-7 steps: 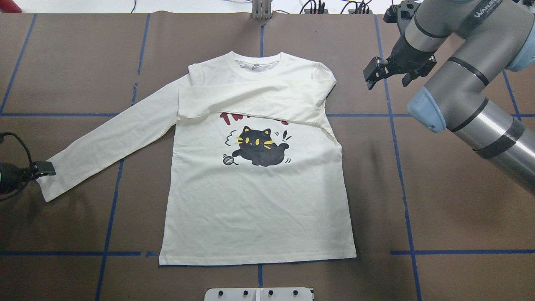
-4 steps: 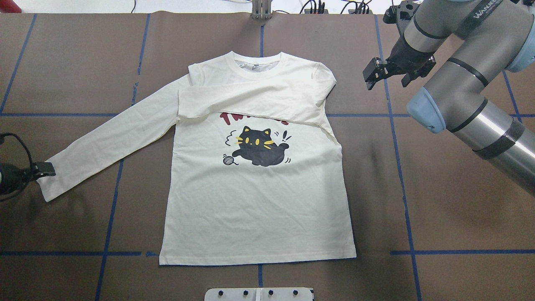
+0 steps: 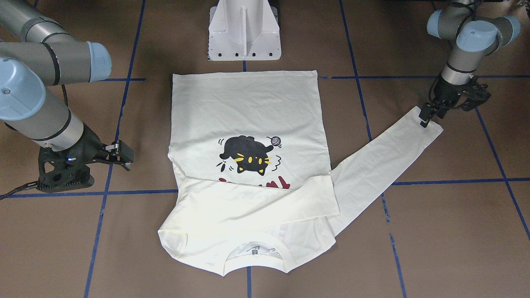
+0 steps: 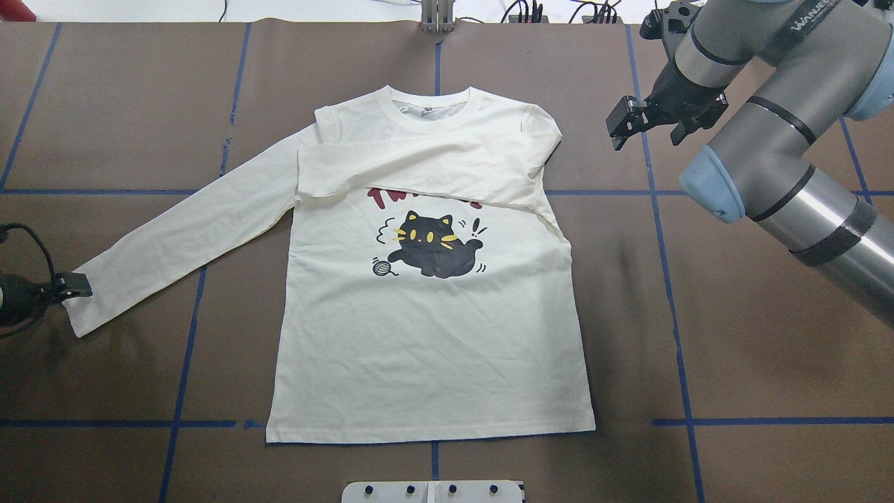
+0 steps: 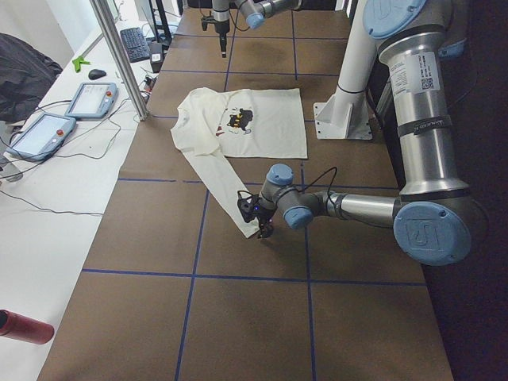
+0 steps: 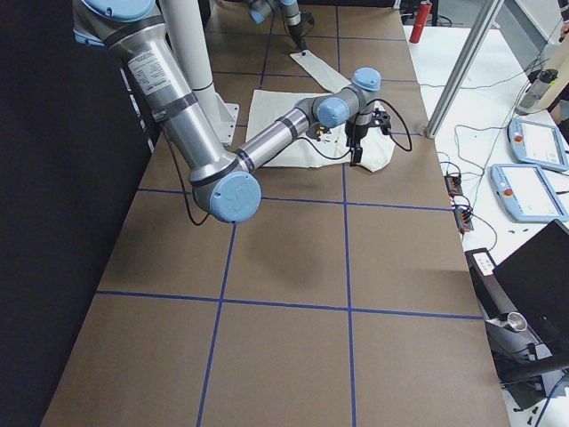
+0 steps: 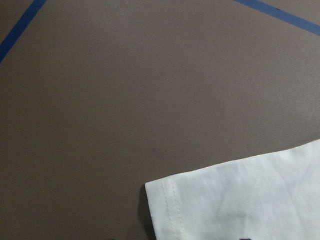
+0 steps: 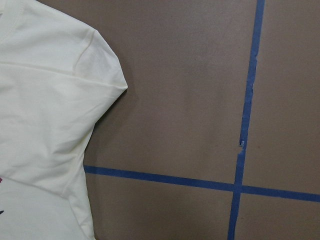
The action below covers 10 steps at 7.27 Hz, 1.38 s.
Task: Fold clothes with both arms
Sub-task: 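Grasp the other sleeve cuff with the left gripper while the right gripper withdraws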
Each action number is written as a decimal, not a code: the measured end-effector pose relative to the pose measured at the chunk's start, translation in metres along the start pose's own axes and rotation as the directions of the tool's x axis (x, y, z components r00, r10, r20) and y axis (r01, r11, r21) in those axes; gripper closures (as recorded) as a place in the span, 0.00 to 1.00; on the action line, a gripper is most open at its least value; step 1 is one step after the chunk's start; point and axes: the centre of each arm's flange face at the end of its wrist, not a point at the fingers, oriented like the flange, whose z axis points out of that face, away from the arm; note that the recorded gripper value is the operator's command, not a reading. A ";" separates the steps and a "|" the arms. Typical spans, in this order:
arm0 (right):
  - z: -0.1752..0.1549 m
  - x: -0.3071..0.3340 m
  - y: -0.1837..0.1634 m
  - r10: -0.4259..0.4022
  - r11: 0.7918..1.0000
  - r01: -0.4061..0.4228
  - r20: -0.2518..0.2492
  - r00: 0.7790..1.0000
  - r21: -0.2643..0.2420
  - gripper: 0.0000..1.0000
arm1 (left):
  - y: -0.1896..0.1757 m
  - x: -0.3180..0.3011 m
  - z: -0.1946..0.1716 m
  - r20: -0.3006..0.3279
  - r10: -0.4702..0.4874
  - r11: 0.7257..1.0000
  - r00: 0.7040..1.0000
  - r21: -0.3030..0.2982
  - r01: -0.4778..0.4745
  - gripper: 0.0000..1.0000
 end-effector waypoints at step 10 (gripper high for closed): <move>-0.002 0.000 -0.001 0.003 1.000 -0.003 0.000 1.000 0.001 0.00 | 0.004 0.010 -0.004 -0.017 0.005 1.000 1.000 -0.008 -0.005 1.00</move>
